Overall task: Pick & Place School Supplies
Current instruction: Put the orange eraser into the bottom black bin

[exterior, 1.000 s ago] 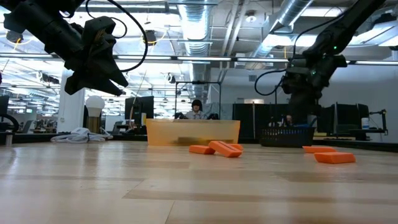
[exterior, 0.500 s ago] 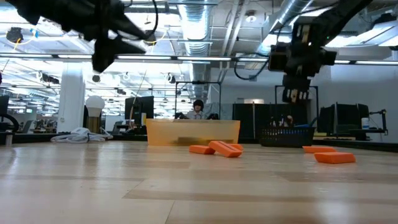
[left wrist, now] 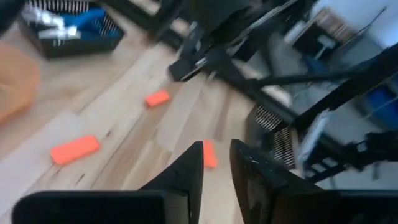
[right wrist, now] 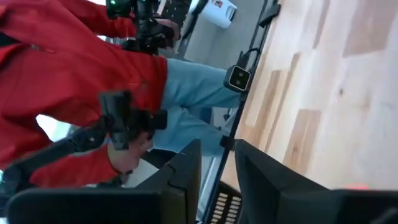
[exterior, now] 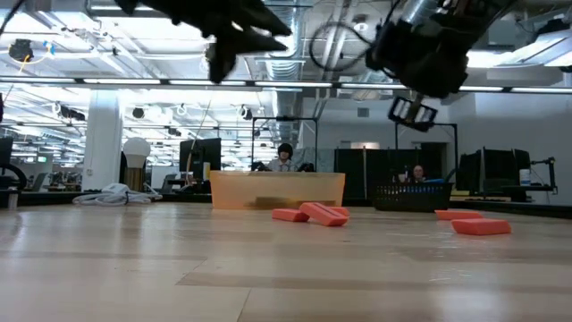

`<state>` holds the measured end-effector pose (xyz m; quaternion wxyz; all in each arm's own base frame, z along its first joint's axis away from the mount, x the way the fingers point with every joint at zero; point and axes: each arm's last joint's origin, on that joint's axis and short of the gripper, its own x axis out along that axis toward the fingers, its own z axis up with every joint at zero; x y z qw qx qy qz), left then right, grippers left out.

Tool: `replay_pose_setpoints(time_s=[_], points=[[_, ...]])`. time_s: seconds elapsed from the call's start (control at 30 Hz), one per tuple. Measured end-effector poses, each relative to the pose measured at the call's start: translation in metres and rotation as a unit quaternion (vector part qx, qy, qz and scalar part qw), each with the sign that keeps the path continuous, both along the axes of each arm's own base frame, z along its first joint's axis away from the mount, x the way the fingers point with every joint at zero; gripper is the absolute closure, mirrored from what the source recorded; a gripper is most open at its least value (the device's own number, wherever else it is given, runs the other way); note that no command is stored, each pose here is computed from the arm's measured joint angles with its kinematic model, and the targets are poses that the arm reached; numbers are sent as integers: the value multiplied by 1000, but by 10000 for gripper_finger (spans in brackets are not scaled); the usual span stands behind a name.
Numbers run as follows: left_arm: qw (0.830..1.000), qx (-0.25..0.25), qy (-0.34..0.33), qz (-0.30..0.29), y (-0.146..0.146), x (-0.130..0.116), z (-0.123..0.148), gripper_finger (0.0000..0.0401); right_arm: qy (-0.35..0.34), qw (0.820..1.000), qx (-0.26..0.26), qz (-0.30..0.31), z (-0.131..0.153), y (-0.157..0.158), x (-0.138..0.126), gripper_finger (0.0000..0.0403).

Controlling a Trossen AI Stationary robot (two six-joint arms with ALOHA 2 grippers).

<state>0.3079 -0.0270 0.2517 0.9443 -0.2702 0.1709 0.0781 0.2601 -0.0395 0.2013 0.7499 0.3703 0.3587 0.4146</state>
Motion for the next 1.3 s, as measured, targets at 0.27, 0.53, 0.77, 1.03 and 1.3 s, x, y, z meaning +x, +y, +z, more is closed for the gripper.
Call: replay_pose_setpoints(time_s=[0.27, 0.53, 0.77, 1.03, 1.3], points=[[974, 40, 175, -136, -7, 26, -36, 320, -54, 998, 3, -28, 26, 1, 12, 327], [923, 175, 235, -250, 6, 26, -24, 241, -149, 978, 39, -138, 84, -17, 13, 327], [884, 257, 219, -325, 26, 27, -19, 214, -203, 946, 57, -246, 114, -30, 0, 327], [853, 275, 231, -378, 36, 36, -45, 239, -336, 881, 54, -328, 153, -26, -26, 327], [837, 276, 235, -411, 25, 55, -59, 240, -385, 845, 38, -369, 172, -26, -49, 327]])
